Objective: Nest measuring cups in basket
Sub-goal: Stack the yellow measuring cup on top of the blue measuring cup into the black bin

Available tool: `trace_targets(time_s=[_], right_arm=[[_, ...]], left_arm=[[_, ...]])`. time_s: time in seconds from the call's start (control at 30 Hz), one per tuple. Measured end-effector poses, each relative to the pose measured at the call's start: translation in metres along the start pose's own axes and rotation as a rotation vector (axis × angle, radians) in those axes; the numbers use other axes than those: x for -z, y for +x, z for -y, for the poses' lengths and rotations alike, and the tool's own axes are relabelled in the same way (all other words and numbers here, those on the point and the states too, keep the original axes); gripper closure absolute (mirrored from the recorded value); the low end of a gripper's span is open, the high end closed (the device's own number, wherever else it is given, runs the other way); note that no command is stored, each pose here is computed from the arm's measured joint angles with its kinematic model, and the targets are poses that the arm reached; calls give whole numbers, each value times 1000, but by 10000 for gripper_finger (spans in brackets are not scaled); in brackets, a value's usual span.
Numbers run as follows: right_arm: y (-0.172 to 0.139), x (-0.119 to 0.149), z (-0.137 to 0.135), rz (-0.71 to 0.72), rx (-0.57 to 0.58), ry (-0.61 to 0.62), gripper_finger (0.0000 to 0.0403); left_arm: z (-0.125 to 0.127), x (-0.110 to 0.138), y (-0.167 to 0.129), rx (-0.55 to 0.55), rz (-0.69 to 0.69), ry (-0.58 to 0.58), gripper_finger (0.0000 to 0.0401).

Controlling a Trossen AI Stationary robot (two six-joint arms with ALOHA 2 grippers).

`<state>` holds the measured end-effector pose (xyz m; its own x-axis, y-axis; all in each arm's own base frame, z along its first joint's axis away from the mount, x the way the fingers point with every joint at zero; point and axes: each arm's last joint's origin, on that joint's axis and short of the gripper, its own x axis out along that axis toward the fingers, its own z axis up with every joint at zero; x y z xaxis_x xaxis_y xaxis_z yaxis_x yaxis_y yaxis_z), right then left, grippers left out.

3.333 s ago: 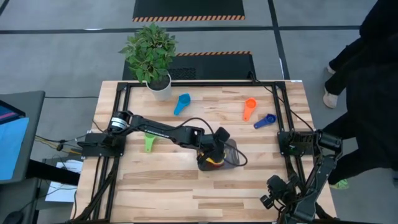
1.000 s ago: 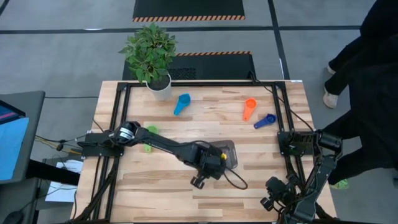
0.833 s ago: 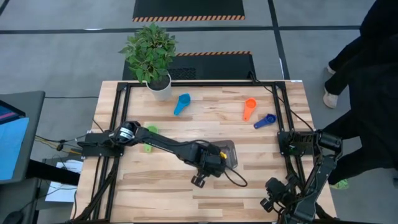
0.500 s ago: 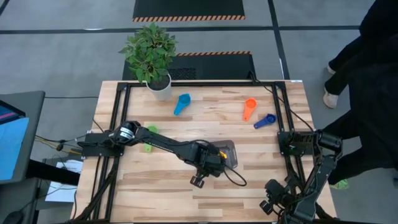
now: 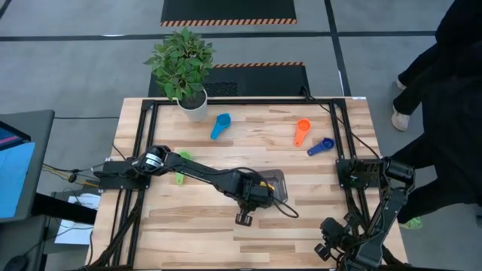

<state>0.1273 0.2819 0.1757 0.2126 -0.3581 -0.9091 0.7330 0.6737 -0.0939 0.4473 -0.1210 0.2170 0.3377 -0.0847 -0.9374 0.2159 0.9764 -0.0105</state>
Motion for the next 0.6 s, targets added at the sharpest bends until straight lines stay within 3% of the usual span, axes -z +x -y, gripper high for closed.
trace_targets(time_s=[0.43, 0.6], right_arm=[[0, 0, 1, 2, 6, -3, 338], [0, 0, 1, 1, 6, -3, 338]], left_arm=[[0, 3, 15, 9, -50, -36, 401], [-3, 6, 17, -80, -76, -18, 401]])
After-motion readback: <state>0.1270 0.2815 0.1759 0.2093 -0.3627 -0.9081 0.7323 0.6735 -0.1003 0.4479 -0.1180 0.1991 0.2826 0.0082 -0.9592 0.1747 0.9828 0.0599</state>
